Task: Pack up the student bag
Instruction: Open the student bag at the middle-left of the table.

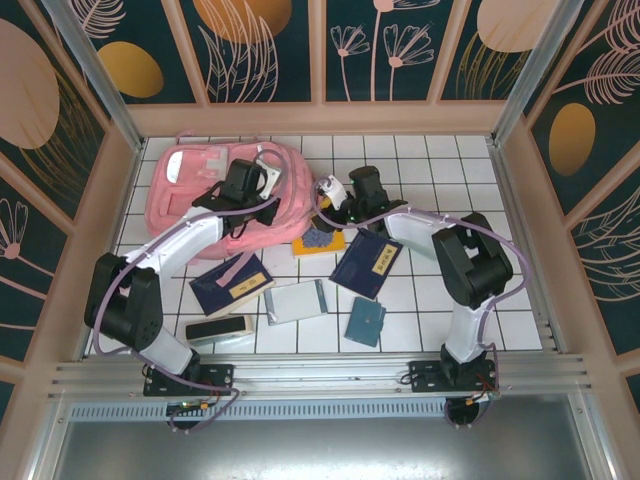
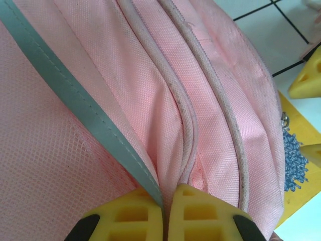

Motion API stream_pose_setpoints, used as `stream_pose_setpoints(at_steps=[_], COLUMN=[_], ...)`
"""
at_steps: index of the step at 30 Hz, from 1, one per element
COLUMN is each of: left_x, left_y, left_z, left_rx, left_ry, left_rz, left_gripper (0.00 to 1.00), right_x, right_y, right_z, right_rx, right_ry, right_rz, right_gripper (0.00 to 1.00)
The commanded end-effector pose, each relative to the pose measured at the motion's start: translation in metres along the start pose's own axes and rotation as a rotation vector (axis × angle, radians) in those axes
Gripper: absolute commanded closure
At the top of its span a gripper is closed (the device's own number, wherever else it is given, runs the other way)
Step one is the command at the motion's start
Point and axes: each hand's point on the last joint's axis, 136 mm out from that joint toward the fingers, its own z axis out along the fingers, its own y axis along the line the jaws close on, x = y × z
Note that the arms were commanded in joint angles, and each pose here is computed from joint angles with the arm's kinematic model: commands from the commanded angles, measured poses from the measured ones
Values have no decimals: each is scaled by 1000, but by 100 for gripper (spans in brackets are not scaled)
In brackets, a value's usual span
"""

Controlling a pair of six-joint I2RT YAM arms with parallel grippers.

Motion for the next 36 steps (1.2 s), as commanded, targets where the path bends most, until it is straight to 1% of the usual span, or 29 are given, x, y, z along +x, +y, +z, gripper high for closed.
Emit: stream_pose_setpoints(at_steps=[1,2,5,9,12,16,17,24,30,36], left_x=[-31,-32,-35,-38,-39,-41,-42,-48,-53,-60], left_y=[3,3,1,1,1,4,6,16,13,9], left_z=[-24,-26,-30,-34,-35,-37,-38,-35,-22,-15], left_rx=[-5,-2,11,13,15,-3,-9,-34,-3,33], left_ry=[-126,-131,-146,-164,-169,-179,-184,-195,-168,-166], left_rz=[-25,-25,-26,-29,-32,-42,-48,-125,-217,-314], left_gripper=[100,100,100,100,100,100,100,100,100,100], right_x=[-3,-2,0,3,6,7,7,7,6,2], right_y=[-3,4,5,5,7,6,4,10,35,56], right_z=[7,11,17,26,32,31,30,16,15,17], right_rx=[6,-1,-7,-21,-36,-7,6,60,73,86], right_ry=[-42,-40,-38,-18,0,11,12,17,31,37], right_rz=[-15,-27,-27,-17,-13,-22,-22,-52,-114,-165], right_gripper=[51,51,54,63,76,97,99,100,100,100])
